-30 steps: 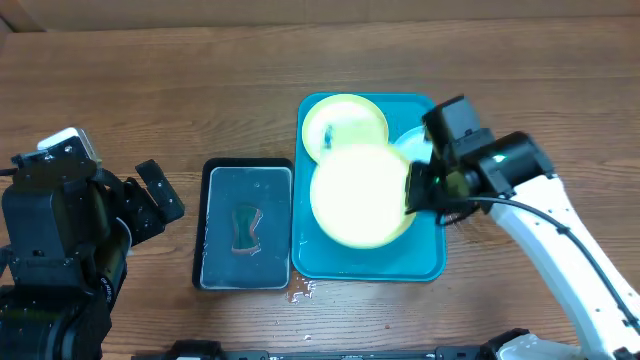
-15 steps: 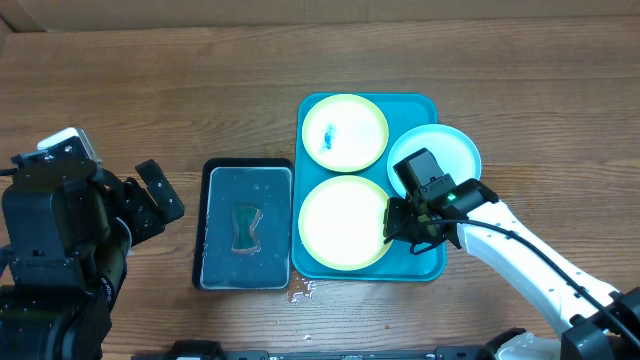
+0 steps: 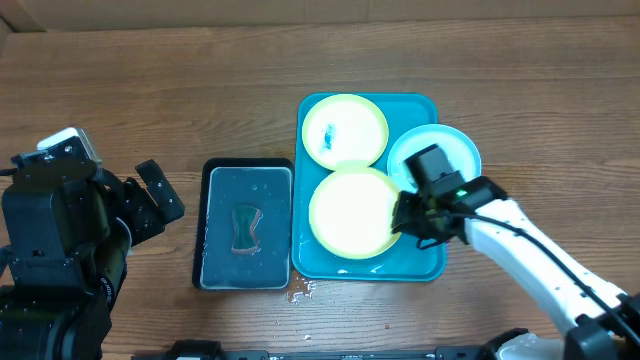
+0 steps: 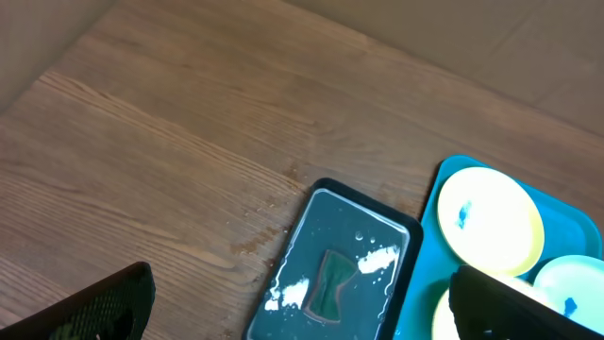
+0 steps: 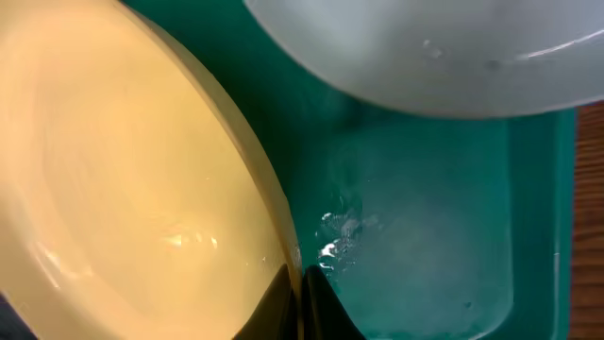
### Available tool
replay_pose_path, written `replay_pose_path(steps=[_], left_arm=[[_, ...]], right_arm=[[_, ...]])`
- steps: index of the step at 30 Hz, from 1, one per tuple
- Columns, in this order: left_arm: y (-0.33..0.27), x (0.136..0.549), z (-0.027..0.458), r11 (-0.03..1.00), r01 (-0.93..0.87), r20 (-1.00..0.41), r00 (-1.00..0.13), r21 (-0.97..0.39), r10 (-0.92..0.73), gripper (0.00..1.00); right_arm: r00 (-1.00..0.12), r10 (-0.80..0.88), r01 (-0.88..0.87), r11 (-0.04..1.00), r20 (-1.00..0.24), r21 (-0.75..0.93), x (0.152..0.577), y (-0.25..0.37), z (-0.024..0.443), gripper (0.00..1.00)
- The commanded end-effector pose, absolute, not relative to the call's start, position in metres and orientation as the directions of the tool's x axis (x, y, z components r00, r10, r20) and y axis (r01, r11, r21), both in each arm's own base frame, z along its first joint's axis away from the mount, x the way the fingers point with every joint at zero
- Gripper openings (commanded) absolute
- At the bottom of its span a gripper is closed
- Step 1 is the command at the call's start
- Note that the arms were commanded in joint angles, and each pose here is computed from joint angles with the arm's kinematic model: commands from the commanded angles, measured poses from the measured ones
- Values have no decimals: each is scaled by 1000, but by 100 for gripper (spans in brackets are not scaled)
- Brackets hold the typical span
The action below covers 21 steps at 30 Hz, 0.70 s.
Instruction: Clean dirty plates on tray and stack at the side
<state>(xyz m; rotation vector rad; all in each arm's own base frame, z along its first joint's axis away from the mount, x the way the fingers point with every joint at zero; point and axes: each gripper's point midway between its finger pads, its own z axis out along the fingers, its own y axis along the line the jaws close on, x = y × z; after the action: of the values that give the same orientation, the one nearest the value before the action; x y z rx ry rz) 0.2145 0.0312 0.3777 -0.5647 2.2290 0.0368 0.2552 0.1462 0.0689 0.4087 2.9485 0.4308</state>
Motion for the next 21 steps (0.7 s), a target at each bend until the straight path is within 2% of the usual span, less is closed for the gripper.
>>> replay_pose_path(steps=[1, 4, 7, 12, 17, 21], left_arm=[[35, 214, 384, 896, -419, -745, -548, -150, -381, 100], [35, 214, 384, 896, -419, -745, -548, -150, -381, 100], [35, 214, 384, 896, -419, -745, -548, -150, -381, 100], [35, 214, 384, 896, -419, -745, -548, -150, -381, 100], [35, 214, 384, 896, -419, -745, -547, -150, -381, 100], [35, 214, 384, 896, -418, -745, -548, -149, -380, 100]], right_arm=[[-898, 365, 229, 864, -244, 449, 290, 129, 143, 4], [-802, 507, 345, 825, -315, 447, 303, 71, 174, 4], [-654, 678, 566, 733, -336, 378, 299, -10, 173, 4], [-381, 871, 854, 460, -311, 242, 270, -132, 138, 4], [-287, 925, 935, 327, -248, 135, 253, -176, 97, 4], [-322, 936, 943, 330, -145, 41, 247, -170, 60, 4]])
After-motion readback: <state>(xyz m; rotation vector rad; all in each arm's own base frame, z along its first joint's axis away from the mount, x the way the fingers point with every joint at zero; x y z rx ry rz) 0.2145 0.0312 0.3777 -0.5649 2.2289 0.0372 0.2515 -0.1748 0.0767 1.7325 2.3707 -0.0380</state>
